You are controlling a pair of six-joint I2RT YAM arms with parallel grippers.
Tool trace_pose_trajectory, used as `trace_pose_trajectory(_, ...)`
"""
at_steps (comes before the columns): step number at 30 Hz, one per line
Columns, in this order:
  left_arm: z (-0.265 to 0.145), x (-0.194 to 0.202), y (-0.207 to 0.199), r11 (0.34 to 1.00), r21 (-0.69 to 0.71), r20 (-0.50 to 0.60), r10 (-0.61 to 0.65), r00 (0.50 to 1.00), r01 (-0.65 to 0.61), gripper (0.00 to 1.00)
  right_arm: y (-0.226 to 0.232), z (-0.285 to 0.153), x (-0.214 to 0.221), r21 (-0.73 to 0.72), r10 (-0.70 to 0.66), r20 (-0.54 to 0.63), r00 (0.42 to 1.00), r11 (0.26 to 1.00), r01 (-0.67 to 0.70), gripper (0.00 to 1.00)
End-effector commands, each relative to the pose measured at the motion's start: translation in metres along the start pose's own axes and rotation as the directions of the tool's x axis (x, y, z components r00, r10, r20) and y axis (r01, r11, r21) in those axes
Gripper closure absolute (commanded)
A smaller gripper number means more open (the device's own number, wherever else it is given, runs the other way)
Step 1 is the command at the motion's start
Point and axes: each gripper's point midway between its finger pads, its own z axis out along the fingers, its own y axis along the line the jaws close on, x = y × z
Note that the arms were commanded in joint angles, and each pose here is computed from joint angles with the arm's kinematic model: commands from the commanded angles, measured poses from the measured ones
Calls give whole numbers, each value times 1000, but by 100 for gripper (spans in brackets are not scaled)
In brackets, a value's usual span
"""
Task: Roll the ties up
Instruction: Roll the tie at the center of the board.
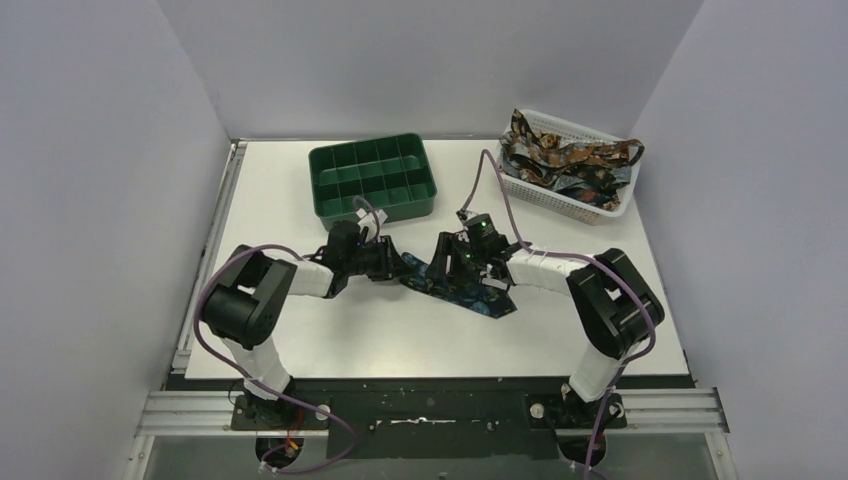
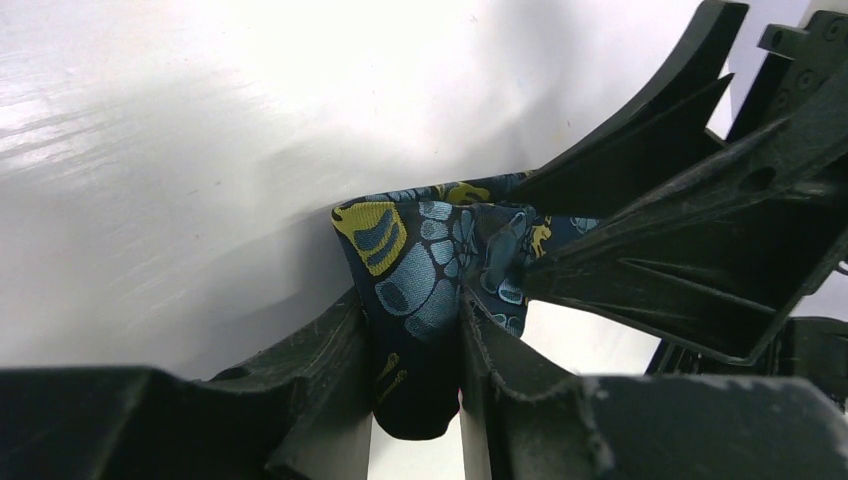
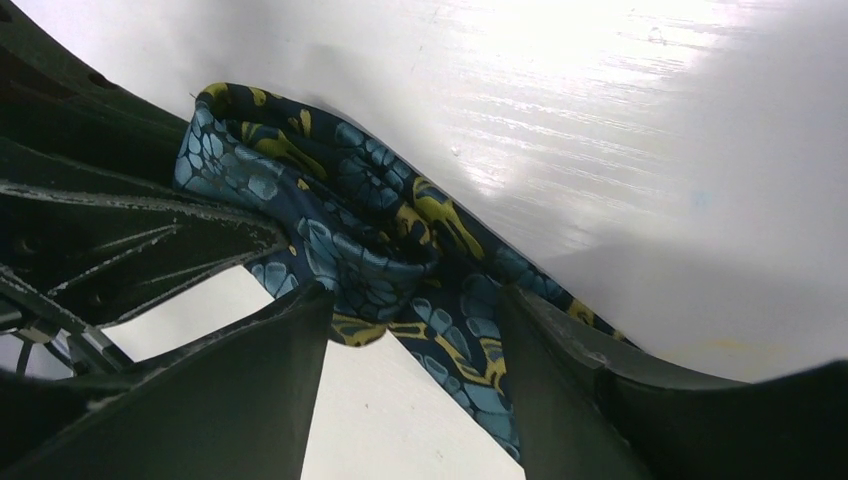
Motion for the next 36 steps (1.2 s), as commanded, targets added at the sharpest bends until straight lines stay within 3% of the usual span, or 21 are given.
trace_pose_trajectory(1,-9,-17,-1,997,-75,58,13,998,-8,75,23,-27,-28,-91,-42,54,998,995,47,35)
trace_pose_trajectory(7,-36,-17,10,976,-216,100,-1,995,23,73,44,-32,-21,-193,-94,17,995,976,95,32)
trace_pose_trajectory(19,-79,22,53,889,-435,168,-77,983,144,59,80,4,-7,-225,-99,-2,995,969,96,33)
trace_pose_trajectory(26,-86,10,47,891,-431,203,-61,977,145,42,86,19,-3,-184,-141,-15,990,974,136,39)
trace_pose_trajectory(34,-98,-6,38,903,-401,242,-55,969,152,29,76,30,5,-142,-151,-55,987,980,142,48)
trace_pose_trajectory(36,-103,-12,35,911,-385,257,-49,965,149,28,73,32,3,-124,-148,-49,988,982,141,56)
